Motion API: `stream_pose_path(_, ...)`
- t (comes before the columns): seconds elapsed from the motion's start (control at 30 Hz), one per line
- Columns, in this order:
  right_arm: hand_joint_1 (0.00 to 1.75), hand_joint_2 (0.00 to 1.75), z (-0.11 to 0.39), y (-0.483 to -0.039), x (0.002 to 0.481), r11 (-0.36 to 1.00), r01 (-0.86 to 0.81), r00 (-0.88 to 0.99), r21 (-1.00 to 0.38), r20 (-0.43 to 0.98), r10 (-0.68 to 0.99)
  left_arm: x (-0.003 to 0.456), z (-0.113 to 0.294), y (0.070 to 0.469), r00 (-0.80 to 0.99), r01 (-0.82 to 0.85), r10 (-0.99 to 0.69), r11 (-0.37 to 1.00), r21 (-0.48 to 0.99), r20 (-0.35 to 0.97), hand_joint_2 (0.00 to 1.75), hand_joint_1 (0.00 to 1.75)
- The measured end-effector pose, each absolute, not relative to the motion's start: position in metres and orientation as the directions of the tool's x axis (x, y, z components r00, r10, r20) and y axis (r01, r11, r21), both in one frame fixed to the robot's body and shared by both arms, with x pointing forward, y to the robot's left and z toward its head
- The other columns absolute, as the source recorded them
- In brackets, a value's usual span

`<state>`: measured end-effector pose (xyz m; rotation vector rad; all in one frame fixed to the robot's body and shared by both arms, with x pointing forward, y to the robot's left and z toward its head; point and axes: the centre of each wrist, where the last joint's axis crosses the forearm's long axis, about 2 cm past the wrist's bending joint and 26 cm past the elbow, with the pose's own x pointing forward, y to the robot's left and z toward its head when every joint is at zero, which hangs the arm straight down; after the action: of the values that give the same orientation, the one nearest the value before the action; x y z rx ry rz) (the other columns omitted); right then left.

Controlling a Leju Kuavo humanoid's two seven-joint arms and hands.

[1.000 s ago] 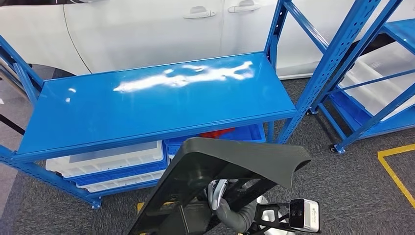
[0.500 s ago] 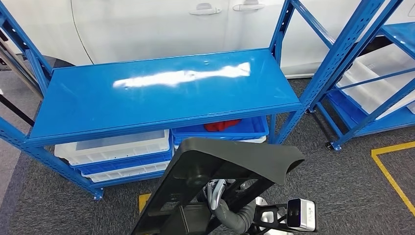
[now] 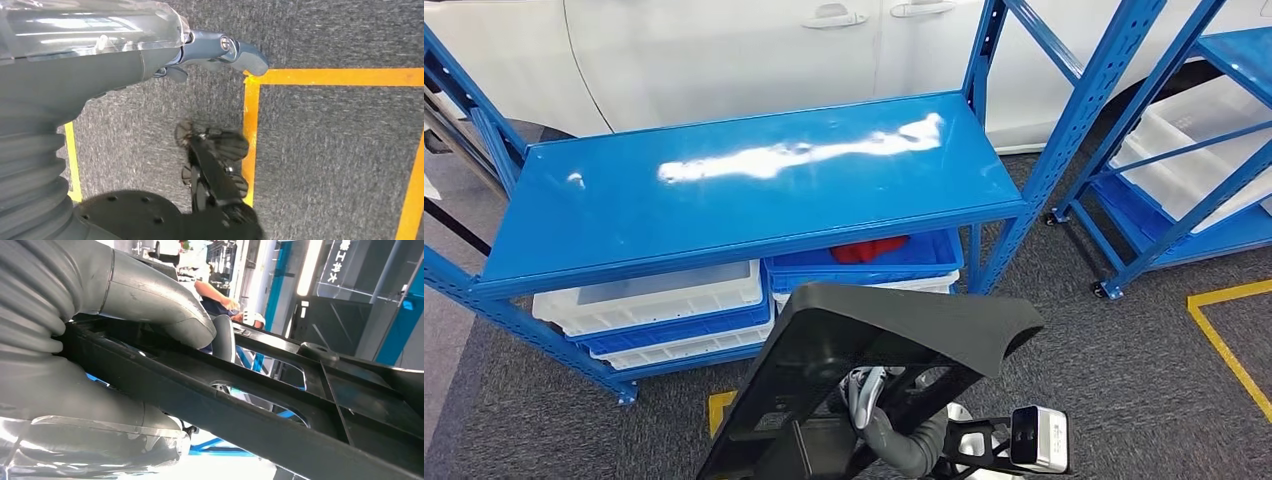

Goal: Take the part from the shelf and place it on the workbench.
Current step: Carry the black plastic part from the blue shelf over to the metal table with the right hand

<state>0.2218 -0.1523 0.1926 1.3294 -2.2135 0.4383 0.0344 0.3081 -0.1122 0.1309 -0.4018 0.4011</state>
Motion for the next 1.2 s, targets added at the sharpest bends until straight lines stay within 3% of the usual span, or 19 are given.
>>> stream_pose_path(0.63, 1.75, 1.75, 0.194, -0.155, 0.223, 0.474, -0.881, -0.396, -0.018, 0.576, -0.715, 0.036, -0.112, 0.31, 0.848, -0.395, 0.344, 0.917, 0.05, 0.403, 1.75, 0.0)
stream_pose_path(1.2, 1.75, 1.75, 0.215, -0.157, 0.226, 0.52, -0.845, -0.5, -0.127, 0.536, -0.681, 0.035, -0.112, 0.32, 0.84, -0.434, 0.371, 0.897, 0.082, 0.395, 1.75, 0.0)
